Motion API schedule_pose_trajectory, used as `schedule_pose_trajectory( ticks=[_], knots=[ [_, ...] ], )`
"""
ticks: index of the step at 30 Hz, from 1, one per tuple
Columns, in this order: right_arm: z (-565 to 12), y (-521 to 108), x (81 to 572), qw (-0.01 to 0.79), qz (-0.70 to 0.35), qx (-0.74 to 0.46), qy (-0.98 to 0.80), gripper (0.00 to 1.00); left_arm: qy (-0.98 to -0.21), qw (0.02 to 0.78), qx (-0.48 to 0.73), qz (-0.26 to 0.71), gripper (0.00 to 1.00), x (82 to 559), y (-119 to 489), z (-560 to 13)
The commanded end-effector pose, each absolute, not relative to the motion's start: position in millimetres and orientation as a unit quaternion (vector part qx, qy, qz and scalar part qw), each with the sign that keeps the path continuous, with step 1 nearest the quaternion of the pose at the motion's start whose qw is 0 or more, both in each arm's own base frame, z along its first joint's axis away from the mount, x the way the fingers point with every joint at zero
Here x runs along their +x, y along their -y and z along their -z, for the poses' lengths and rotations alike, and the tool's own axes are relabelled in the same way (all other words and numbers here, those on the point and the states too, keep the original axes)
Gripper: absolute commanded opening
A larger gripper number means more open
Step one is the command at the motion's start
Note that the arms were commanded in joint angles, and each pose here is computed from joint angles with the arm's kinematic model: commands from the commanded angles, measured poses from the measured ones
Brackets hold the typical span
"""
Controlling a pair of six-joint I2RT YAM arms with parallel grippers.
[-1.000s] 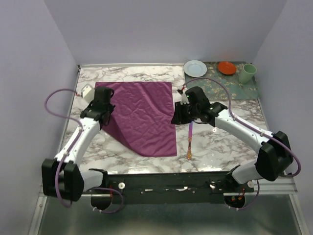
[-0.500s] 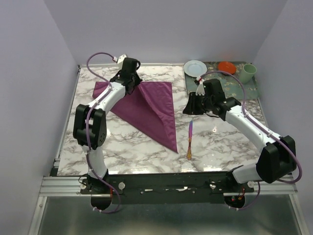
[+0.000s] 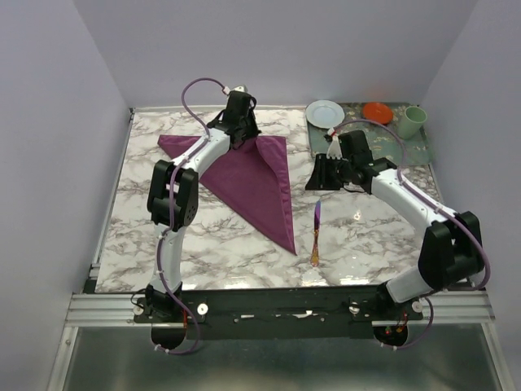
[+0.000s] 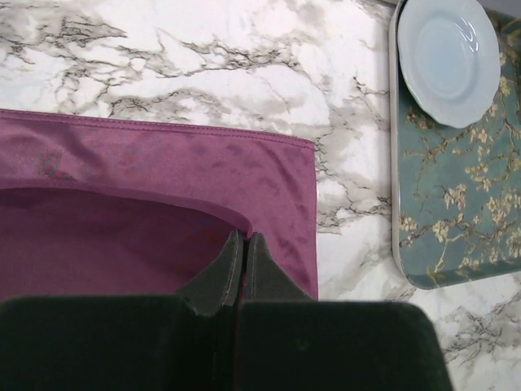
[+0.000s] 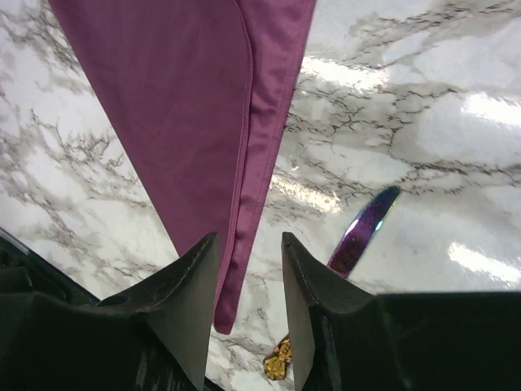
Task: Fold the napkin, place the utensils inside, and roll it up
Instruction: Fold the napkin
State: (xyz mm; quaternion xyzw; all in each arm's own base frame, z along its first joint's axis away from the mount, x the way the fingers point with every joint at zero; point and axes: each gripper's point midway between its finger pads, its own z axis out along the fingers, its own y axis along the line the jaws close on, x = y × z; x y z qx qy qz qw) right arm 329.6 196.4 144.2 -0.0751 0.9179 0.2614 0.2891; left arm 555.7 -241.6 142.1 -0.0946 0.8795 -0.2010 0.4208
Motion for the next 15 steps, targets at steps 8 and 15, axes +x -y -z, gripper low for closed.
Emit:
schedule_pose_trajectory(
  ticks=[8,15],
  knots=[
    [-81,-262,304,0.183,-0.371,-0.097,-0.905,0.55,-0.879,0.406,-0.024,0.250,0.00,547,277,-147],
    [-54,-268,259,0.143,-0.384,-0.109,-0.906,0.51,-0.878,0.395,-0.020,0.269,0.00,545,287,-144]
  ],
)
